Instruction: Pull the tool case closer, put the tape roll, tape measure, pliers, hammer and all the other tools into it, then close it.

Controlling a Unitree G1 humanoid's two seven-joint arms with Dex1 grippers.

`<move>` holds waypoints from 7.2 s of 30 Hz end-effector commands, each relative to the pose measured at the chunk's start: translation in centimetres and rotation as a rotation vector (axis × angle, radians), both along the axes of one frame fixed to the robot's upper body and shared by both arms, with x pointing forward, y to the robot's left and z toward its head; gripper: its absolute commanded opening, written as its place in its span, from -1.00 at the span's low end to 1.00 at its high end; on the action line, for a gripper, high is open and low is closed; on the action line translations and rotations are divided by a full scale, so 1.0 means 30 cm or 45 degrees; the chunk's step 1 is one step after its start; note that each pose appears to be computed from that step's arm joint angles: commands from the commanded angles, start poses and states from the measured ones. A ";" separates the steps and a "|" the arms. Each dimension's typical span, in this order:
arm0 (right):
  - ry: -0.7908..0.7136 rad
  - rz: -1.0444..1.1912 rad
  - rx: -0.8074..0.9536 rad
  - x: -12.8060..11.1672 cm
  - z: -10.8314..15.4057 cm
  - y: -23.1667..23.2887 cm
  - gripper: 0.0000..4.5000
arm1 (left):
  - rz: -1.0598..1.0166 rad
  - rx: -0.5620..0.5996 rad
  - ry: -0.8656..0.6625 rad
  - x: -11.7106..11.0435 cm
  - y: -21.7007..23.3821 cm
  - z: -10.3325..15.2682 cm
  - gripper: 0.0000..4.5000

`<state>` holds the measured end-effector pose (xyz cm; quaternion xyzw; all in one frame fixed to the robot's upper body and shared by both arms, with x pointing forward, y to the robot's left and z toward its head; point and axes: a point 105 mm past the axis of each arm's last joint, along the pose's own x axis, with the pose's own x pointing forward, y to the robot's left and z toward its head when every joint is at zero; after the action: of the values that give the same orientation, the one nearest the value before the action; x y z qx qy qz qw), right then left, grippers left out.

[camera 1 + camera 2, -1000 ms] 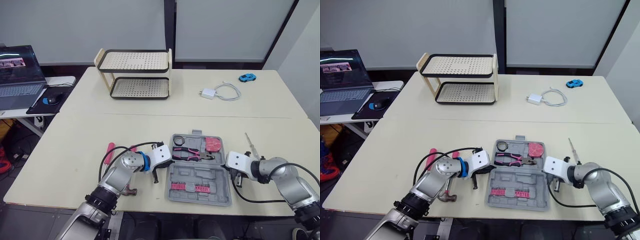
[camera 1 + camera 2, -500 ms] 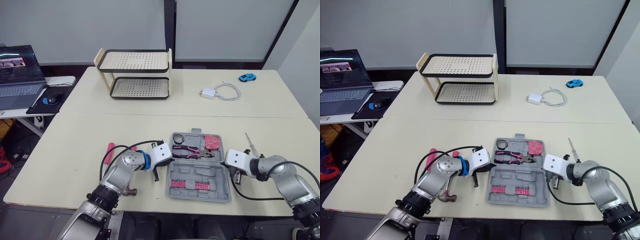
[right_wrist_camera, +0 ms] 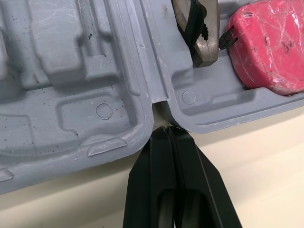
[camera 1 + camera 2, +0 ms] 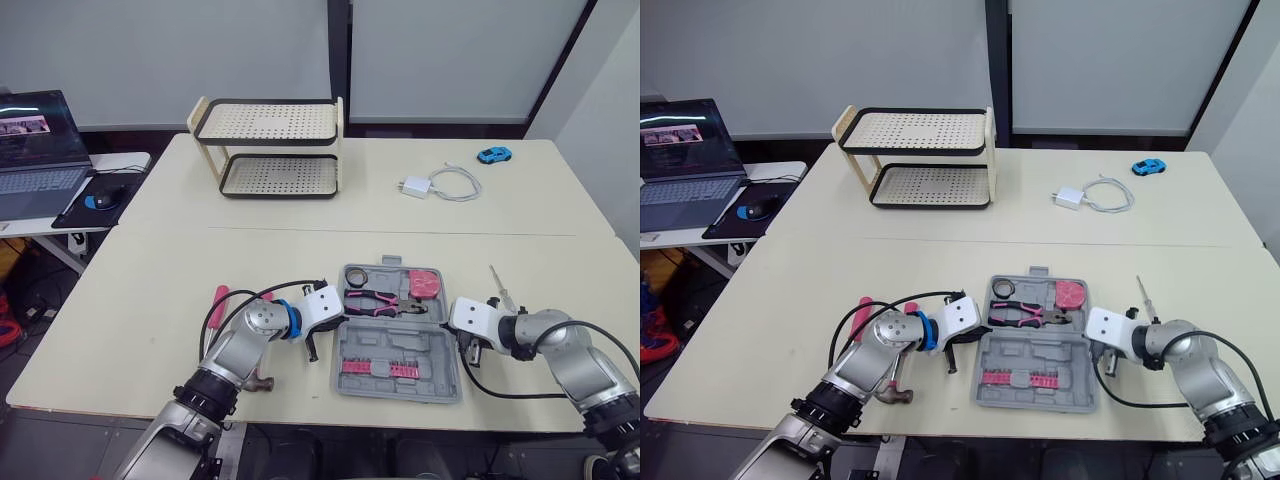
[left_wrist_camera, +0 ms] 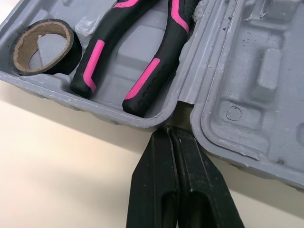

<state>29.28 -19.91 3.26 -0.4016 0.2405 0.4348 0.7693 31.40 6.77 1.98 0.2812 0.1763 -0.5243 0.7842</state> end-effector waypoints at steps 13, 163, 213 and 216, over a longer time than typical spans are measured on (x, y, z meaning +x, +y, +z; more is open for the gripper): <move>-0.046 0.102 0.061 -0.007 0.030 0.071 -0.98 | -0.046 -0.006 -0.009 -0.019 -0.035 -0.006 -0.98; -0.279 -0.690 0.547 -0.293 0.442 -0.442 0.99 | -0.500 -0.646 -0.218 -0.160 -0.026 0.620 1.00; -0.141 -1.149 0.602 0.129 0.040 -0.368 0.74 | -0.452 -0.618 -0.248 -0.154 -0.101 0.558 1.00; -0.137 -1.180 0.596 0.130 0.029 -0.374 0.29 | -0.454 -0.615 -0.245 -0.158 -0.101 0.556 1.00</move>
<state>33.12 -30.48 4.03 -0.0878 0.2497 0.0871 0.9604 27.29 4.01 18.05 0.1530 -0.0635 -0.6462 0.7450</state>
